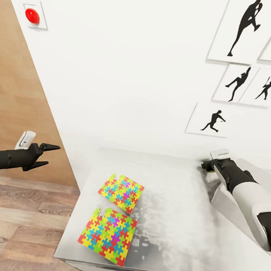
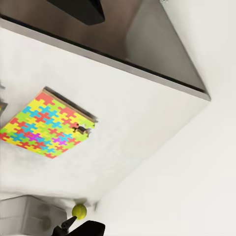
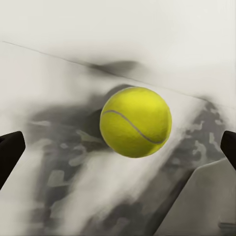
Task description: Put all the toys in the child's room - the three board games (two on the bed and one on the table), the two jigsaw puzzles on the table, and the tennis ball on the table - inside the toy box on the table in the child's room.
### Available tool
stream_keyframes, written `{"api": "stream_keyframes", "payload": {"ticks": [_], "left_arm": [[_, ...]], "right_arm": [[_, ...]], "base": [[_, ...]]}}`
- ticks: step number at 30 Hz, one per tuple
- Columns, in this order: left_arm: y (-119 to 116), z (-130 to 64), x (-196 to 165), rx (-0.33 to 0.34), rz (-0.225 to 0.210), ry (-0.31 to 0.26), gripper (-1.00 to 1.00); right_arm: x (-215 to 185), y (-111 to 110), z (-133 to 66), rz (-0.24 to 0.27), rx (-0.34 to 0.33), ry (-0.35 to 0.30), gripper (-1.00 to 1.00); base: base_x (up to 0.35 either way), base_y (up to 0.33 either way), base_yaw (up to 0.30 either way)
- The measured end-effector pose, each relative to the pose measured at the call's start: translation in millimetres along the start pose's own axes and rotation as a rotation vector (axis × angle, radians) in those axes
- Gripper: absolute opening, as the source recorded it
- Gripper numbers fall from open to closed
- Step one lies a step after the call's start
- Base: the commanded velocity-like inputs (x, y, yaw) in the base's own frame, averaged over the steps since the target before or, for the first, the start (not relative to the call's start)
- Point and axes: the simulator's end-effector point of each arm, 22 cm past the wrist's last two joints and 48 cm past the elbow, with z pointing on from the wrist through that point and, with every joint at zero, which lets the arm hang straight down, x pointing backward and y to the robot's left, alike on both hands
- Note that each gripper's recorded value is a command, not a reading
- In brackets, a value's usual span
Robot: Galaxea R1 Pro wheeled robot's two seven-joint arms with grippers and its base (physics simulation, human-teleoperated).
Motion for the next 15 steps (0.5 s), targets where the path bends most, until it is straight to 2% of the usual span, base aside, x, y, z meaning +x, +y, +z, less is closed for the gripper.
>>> {"api": "stream_keyframes", "payload": {"ticks": [15], "left_arm": [[10,9.2,4,-0.015,-0.009,0.015,1.0]], "right_arm": [[18,-22,11.9,0.001,0.03,0.025,1.0]], "base": [[0.0,0.0,0.0]]}}
